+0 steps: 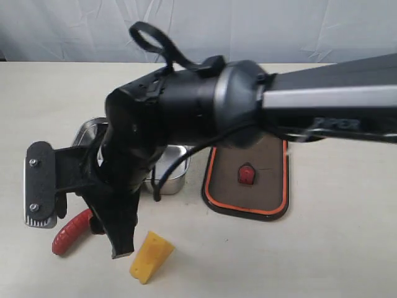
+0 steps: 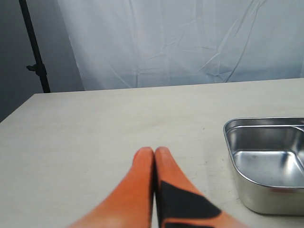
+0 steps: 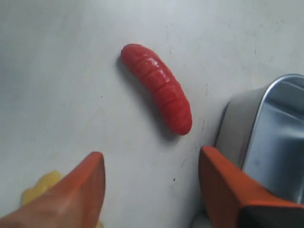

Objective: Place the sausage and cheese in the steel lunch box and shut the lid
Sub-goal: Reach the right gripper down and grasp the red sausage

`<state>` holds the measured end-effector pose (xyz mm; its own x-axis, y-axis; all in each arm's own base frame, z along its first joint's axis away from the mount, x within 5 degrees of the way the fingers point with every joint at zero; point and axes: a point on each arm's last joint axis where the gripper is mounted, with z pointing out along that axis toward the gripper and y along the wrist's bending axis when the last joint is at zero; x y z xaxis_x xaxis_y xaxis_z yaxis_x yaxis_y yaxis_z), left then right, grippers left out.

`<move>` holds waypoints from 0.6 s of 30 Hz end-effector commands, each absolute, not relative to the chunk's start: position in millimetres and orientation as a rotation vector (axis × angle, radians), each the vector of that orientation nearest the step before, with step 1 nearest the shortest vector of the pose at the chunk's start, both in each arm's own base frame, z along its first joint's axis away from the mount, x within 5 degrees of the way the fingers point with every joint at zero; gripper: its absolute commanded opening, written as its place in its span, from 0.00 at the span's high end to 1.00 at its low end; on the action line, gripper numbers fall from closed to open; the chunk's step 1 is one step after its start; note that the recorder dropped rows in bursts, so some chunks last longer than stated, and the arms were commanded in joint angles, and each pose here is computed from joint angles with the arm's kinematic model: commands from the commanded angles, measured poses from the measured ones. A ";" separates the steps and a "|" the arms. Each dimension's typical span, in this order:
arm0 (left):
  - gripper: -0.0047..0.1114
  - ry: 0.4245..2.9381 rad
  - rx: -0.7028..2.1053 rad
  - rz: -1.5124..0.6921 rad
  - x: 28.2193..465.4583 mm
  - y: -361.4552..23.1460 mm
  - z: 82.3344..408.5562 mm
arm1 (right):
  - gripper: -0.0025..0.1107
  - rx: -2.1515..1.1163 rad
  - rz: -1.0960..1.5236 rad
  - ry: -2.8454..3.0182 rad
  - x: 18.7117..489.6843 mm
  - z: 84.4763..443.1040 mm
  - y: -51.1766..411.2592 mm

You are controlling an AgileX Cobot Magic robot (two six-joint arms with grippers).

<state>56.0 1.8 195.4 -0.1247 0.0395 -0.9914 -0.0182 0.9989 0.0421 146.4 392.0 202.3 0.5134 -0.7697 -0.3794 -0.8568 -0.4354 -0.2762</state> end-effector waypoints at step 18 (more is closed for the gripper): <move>0.96 1.688 0.012 0.056 55.8 2.1 194.7 | 0.48 -2.382 0.300 1.282 159.8 146.0 449.9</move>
